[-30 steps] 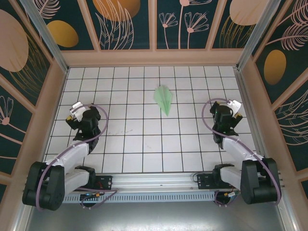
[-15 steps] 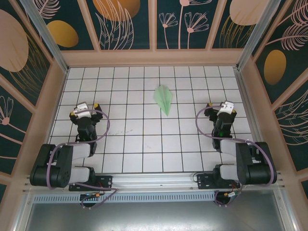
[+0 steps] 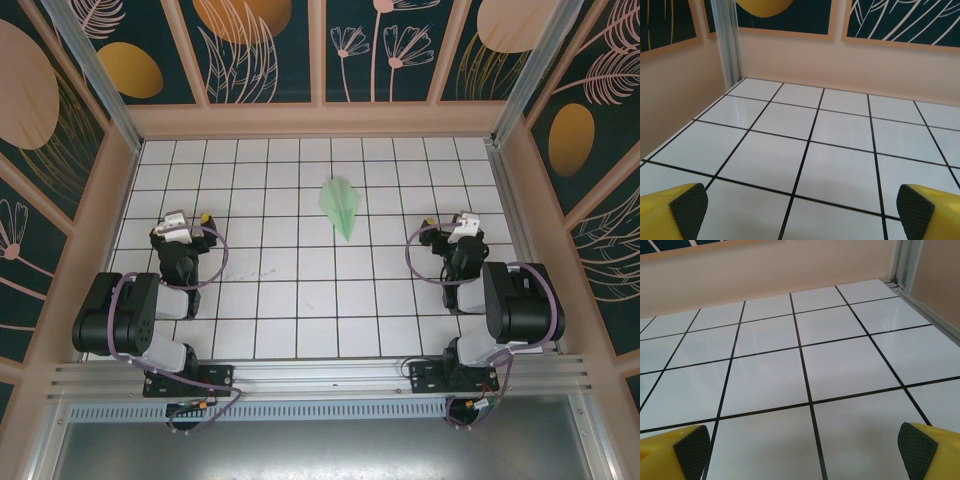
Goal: Fold a paper plane with a square sheet of paper (pick it up from the middle)
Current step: Reset both arms
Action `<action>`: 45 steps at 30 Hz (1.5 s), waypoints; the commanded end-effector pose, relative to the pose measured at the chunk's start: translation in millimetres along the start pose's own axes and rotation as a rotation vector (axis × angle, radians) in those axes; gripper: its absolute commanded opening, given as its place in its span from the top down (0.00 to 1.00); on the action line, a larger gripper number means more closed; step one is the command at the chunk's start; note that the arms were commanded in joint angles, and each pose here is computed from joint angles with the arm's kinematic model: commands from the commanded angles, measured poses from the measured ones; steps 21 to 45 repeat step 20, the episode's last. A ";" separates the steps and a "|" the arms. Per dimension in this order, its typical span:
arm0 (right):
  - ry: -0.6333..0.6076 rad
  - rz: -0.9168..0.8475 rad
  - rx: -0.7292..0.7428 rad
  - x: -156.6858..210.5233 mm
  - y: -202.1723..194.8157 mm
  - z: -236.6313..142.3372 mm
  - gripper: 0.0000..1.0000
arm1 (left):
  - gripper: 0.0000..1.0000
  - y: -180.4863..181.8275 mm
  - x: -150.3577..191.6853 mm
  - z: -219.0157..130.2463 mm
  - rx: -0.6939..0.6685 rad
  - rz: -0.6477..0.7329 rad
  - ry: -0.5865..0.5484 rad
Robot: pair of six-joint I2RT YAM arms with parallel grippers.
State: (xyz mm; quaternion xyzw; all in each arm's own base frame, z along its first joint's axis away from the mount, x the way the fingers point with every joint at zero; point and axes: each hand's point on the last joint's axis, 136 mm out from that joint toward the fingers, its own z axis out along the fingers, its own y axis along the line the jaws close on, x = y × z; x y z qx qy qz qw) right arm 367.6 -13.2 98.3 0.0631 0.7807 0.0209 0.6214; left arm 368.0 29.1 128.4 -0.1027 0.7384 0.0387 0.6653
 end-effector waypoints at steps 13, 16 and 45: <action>-0.077 -0.007 -0.038 -23.4 6.6 4.6 0.01 | 0.02 -7.3 -8.4 5.9 0.039 0.016 -0.021; -0.077 -0.007 -0.037 -23.5 6.4 4.5 0.01 | 0.01 -7.3 -7.0 7.2 0.039 0.017 -0.014; -0.079 -0.009 -0.043 -22.9 7.1 3.5 0.01 | 0.01 -7.3 -8.6 5.8 0.040 0.016 -0.021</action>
